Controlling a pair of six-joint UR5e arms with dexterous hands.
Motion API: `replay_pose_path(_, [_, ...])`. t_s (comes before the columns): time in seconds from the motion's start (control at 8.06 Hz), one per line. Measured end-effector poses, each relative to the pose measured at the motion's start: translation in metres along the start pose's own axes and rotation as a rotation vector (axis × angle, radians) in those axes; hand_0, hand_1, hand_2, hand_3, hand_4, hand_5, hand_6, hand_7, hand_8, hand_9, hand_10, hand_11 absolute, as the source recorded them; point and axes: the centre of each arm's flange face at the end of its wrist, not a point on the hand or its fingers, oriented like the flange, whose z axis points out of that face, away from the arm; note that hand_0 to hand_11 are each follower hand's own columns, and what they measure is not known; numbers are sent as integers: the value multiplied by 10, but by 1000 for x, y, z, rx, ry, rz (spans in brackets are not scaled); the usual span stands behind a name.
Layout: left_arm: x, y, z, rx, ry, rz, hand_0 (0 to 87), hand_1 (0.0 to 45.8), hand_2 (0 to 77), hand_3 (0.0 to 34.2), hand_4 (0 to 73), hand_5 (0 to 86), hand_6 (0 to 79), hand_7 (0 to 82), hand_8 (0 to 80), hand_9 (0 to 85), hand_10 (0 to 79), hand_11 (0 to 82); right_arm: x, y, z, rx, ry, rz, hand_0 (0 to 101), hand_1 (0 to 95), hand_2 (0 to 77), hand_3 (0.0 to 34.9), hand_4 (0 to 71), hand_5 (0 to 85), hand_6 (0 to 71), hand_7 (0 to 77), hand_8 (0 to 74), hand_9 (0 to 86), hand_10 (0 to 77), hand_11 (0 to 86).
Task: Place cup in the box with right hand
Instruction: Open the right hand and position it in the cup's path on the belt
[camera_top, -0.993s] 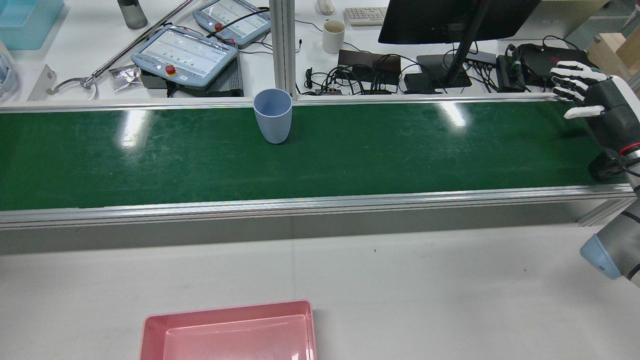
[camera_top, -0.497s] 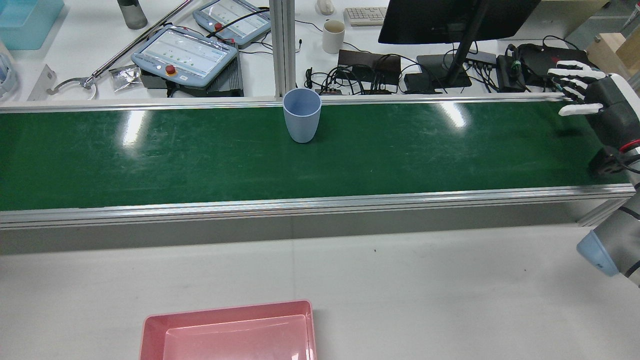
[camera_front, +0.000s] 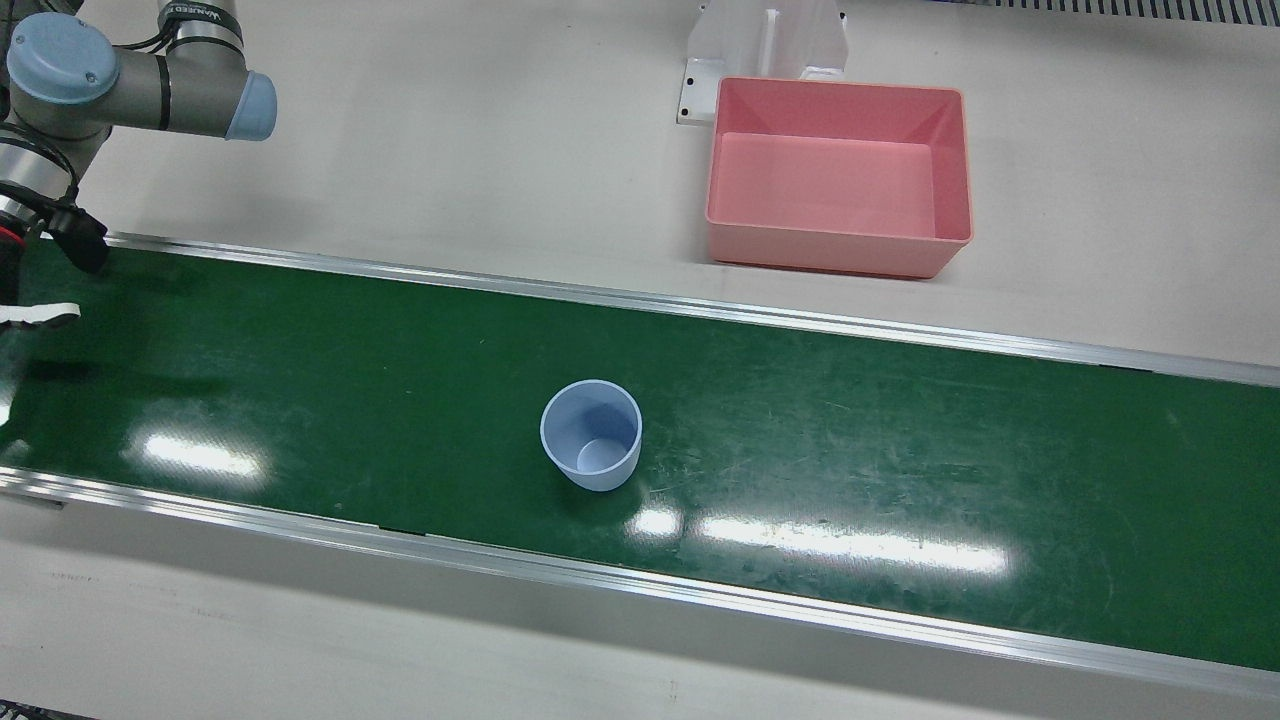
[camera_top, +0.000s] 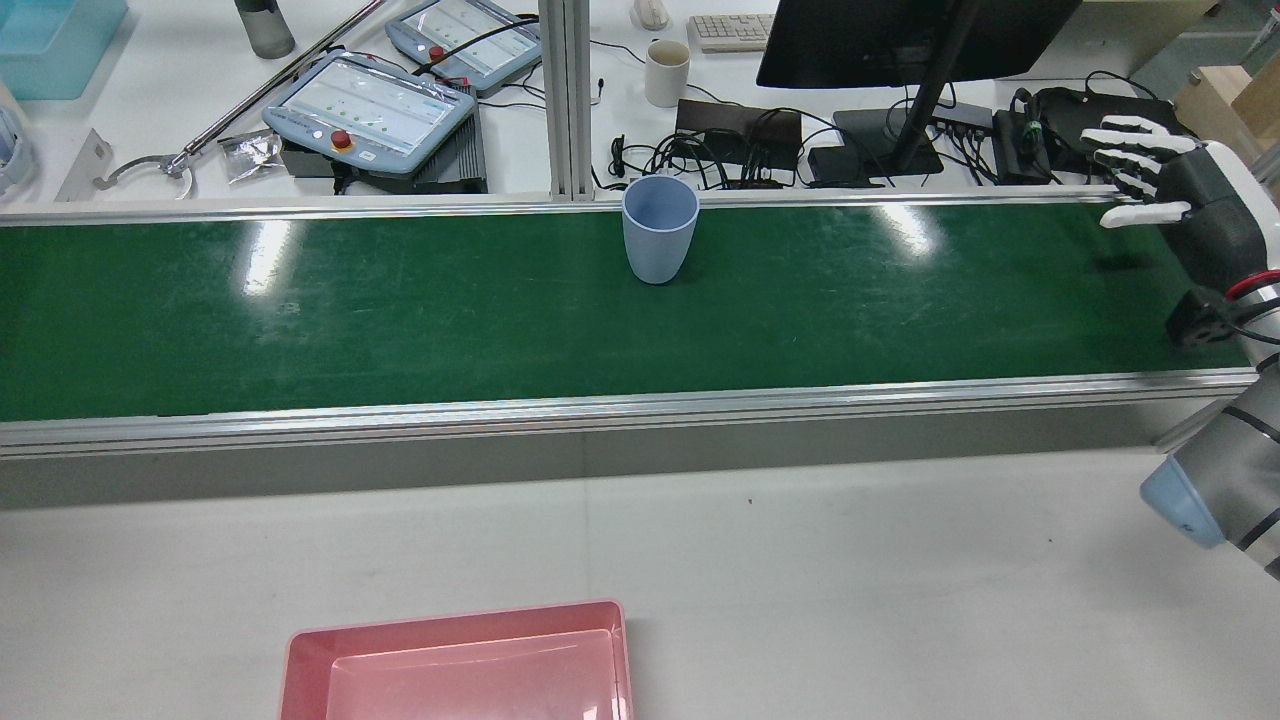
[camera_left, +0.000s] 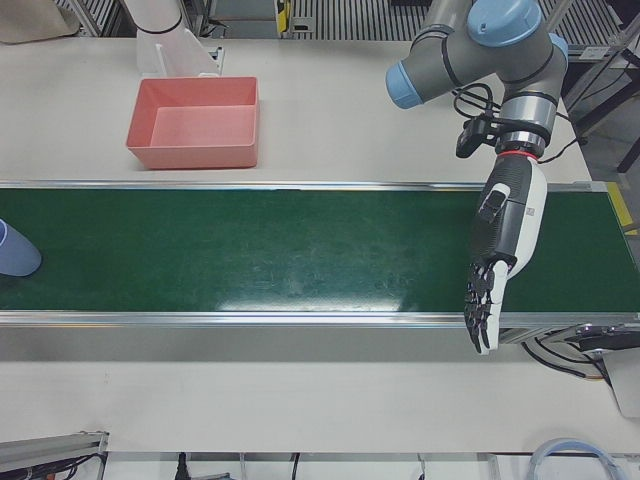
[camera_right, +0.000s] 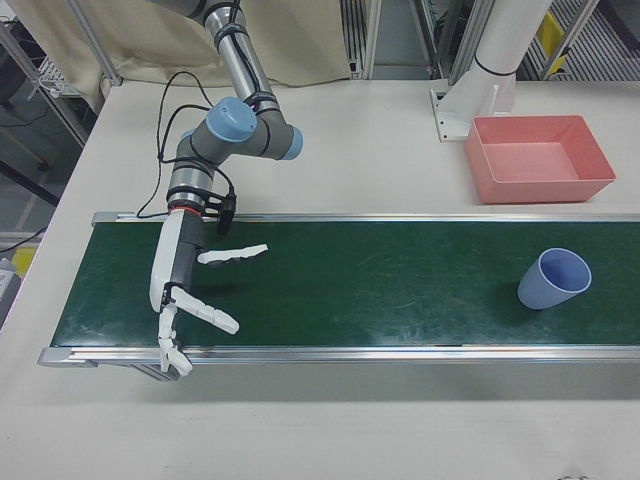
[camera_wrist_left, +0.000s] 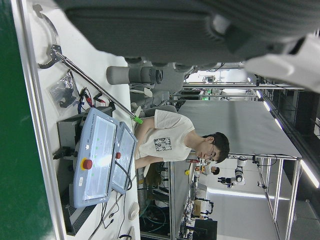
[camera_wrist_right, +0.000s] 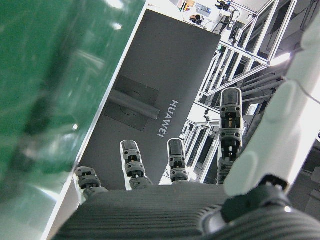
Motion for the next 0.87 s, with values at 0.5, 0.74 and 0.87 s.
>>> replay_pose_path(0.5, [0,0,0,0,0,0,0,5,0,0,11,0,0,0,0,0,0,0,10,12,0,-19,17,-3,492,27,5,273,338,44,27,311,131,153,49,93])
replay_pose_path(0.74, [0,0,0,0,0,0,0,5,5,0,11,0,0,0,0,0,0,0,15,19,-2,-33,27,-1,492,27,5,273,338,44,27,311,131,158,49,93])
replay_pose_path(0.87, [0,0,0,0,0,0,0,5,5,0,11,0,0,0,0,0,0,0,17,23,-3,-40,31,-2,493,27,5,241,338,44,33,311,131,158,49,93])
